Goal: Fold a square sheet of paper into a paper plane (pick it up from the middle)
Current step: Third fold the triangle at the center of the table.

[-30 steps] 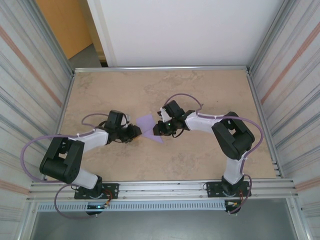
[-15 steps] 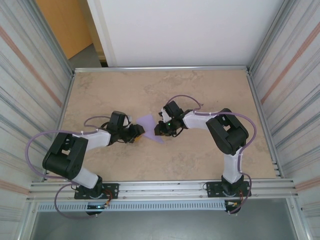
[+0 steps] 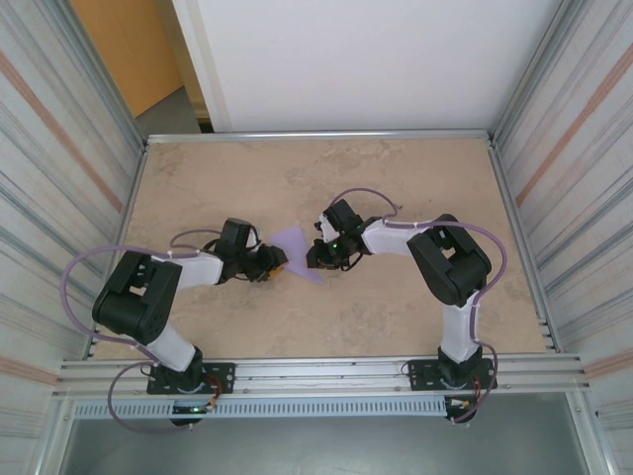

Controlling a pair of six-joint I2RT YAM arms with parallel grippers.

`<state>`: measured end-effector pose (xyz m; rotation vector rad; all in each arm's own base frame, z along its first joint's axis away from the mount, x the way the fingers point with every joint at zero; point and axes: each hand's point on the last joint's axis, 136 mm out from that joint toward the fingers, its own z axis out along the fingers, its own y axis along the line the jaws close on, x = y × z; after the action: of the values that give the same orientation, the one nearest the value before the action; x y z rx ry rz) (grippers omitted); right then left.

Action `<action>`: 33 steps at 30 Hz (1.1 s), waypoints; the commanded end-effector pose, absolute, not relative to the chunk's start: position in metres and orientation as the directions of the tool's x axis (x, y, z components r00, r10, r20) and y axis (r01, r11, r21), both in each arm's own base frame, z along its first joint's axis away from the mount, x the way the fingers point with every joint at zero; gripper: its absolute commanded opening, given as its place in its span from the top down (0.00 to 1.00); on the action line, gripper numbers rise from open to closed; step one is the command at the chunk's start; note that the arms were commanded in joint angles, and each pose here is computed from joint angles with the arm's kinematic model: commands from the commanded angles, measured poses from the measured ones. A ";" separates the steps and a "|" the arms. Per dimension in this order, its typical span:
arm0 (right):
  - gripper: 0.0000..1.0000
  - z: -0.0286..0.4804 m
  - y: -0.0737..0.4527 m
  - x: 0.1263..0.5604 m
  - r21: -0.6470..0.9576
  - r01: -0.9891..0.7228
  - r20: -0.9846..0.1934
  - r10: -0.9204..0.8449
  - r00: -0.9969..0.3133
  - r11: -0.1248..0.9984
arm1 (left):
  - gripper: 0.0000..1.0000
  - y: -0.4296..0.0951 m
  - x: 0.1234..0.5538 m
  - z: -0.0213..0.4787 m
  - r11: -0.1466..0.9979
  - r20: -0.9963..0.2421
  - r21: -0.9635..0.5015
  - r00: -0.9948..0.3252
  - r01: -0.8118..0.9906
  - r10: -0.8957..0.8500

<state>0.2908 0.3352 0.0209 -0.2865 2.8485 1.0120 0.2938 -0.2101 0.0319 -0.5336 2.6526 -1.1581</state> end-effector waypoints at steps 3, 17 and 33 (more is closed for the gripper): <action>0.81 0.009 0.327 0.293 0.589 -0.171 -0.126 -0.120 -0.985 0.789 | 0.70 -0.221 0.302 0.044 0.614 -0.063 -0.767 -0.932 -0.184 -0.357; 0.81 0.009 0.325 0.293 0.591 -0.174 -0.129 -0.121 -0.984 0.787 | 0.70 -0.228 0.305 0.042 0.590 -0.039 -0.798 -0.966 -0.123 -0.254; 0.54 0.061 0.311 0.314 0.434 -0.392 -0.429 -0.196 -0.882 0.811 | 0.92 -0.217 0.310 0.044 0.631 -0.036 -0.755 -0.950 -0.178 -0.310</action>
<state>0.3036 0.3224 0.0392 -0.3526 2.7432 0.8921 0.3036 -0.2205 0.0339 -0.3785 2.6999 -1.2469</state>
